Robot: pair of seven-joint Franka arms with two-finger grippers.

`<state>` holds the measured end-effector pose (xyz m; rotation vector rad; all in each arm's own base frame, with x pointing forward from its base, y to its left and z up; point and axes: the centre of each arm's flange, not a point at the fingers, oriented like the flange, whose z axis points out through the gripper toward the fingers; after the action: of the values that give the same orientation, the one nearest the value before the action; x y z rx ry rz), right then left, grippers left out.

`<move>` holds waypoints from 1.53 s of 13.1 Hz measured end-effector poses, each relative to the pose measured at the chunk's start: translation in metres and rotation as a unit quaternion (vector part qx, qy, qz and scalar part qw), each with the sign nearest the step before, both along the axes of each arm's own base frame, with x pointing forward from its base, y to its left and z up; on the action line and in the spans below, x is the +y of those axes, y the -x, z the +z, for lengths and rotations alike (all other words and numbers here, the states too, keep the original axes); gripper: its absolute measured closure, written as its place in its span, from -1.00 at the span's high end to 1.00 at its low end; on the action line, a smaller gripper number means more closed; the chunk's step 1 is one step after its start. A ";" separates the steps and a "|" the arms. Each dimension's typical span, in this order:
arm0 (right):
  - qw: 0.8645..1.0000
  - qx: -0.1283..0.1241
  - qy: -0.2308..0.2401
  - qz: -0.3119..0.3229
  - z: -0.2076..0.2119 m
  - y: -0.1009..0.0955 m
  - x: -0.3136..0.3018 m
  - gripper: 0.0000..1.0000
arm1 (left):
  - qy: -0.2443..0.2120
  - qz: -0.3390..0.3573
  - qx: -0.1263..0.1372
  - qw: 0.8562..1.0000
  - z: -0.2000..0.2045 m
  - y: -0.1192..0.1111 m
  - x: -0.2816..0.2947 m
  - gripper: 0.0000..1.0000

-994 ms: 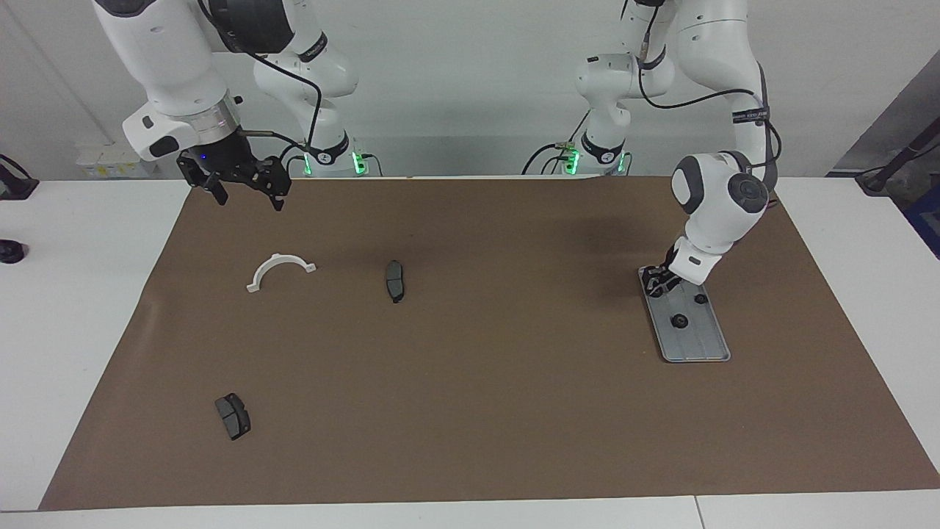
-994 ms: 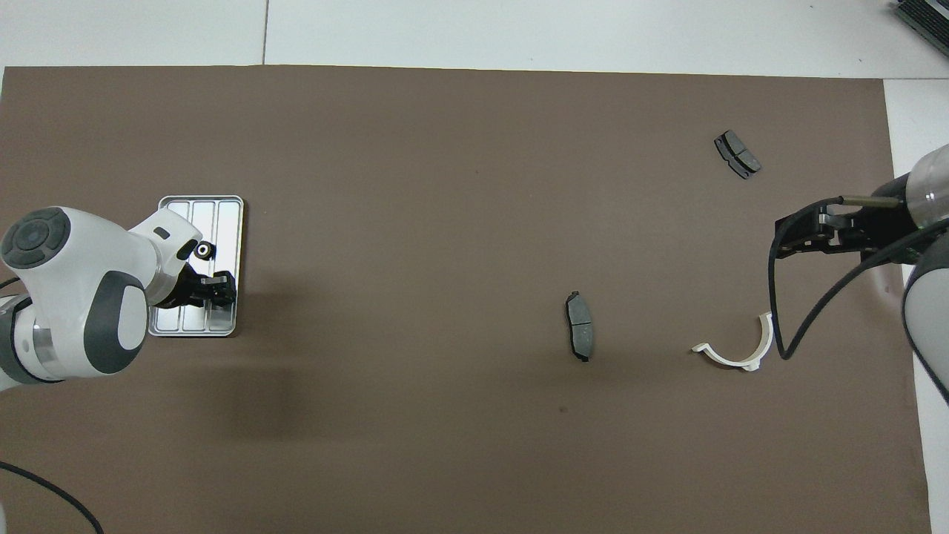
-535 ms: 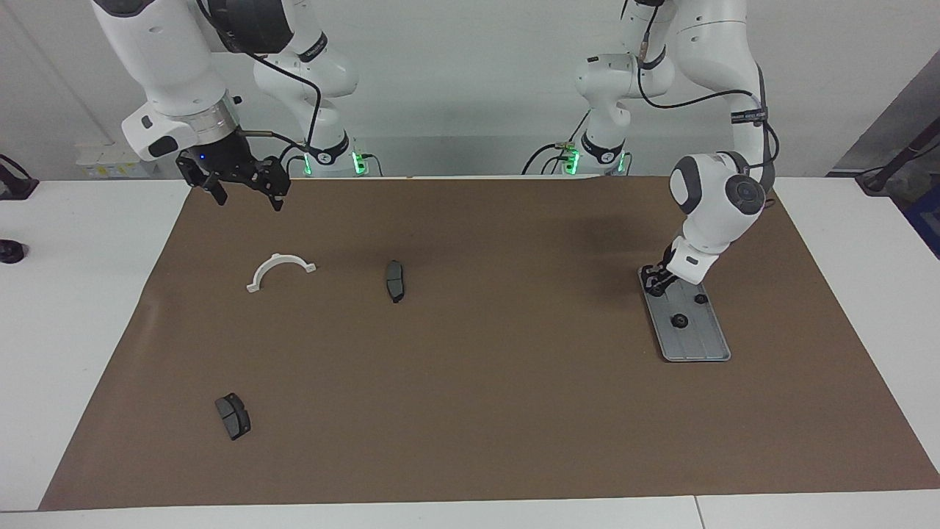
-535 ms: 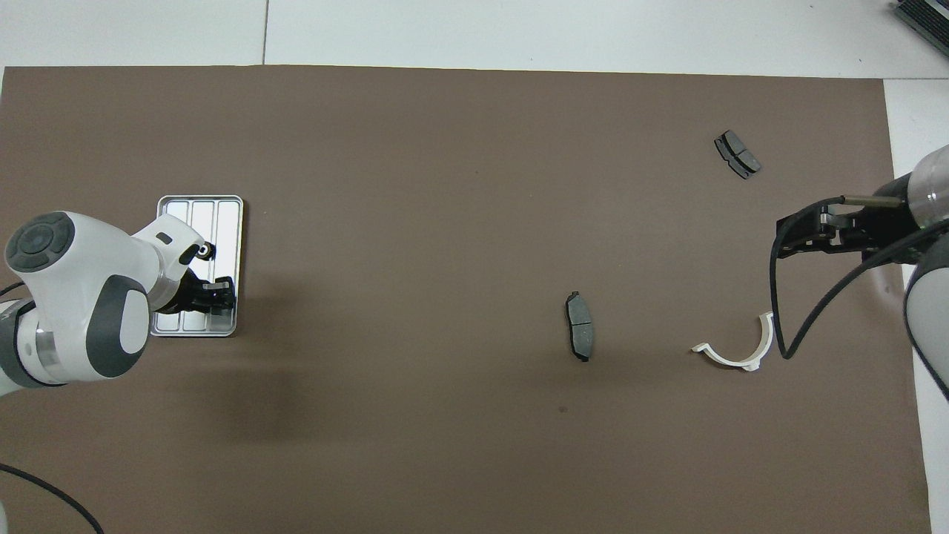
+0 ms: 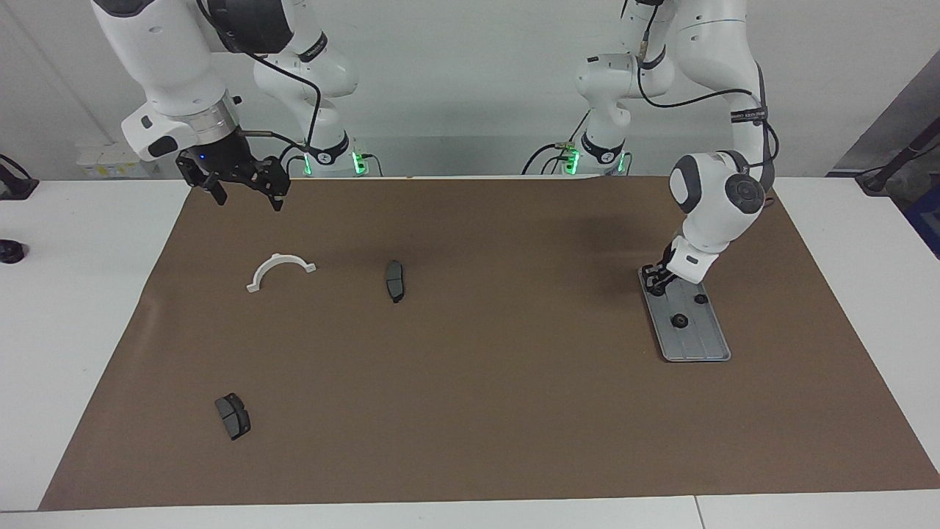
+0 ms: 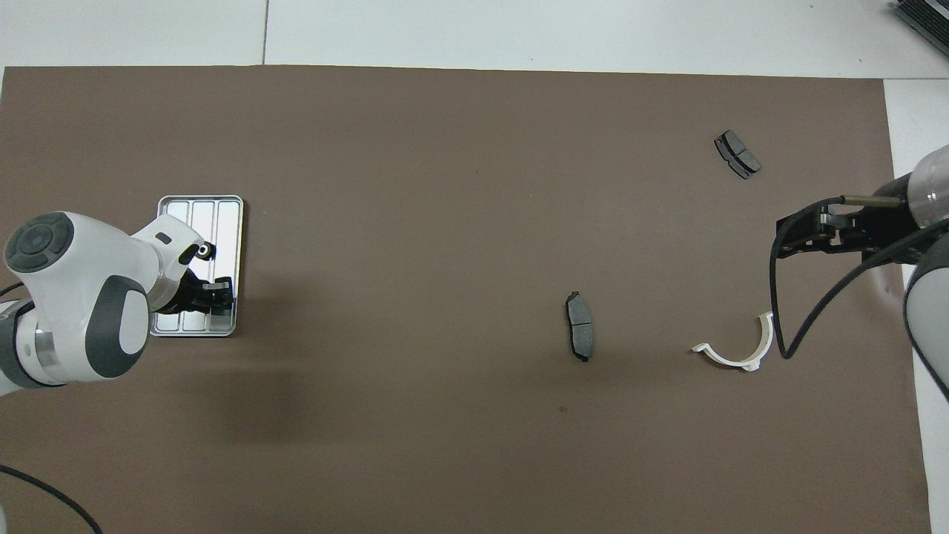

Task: Place bearing gear from tray to pile
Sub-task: 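Carry the gear with the left gripper to mid-table and release it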

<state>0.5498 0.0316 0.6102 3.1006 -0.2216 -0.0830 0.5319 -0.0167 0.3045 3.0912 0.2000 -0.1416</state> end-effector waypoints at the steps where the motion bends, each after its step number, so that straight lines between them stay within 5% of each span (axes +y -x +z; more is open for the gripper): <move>1: 1.000 0.000 0.000 0.000 0.000 0.000 0.000 1.00 | 0.000 -0.001 -0.003 1.000 0.006 -0.004 -0.001 -0.30; 7: 1.000 0.000 0.000 0.001 0.000 0.000 0.001 1.00 | 0.040 0.001 -0.029 0.999 0.068 -0.041 -0.100 -0.30; 14: 1.000 -0.002 0.000 0.001 0.000 0.000 0.001 1.00 | 0.049 -0.068 -0.049 0.995 0.047 0.021 -0.304 -0.30; 17: 1.000 -0.004 0.000 0.002 0.000 -0.001 0.002 1.00 | 0.042 -0.097 -0.054 0.993 0.016 0.038 -0.342 -0.30; 20: 1.000 -0.009 -0.001 0.003 0.001 -0.002 0.003 1.00 | 0.034 -0.112 -0.065 0.991 0.016 0.037 -0.346 -0.06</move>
<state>0.5517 0.0348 0.6113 3.1042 -0.2118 -0.0556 0.4948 -0.3629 0.3205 3.0317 -0.1538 0.0470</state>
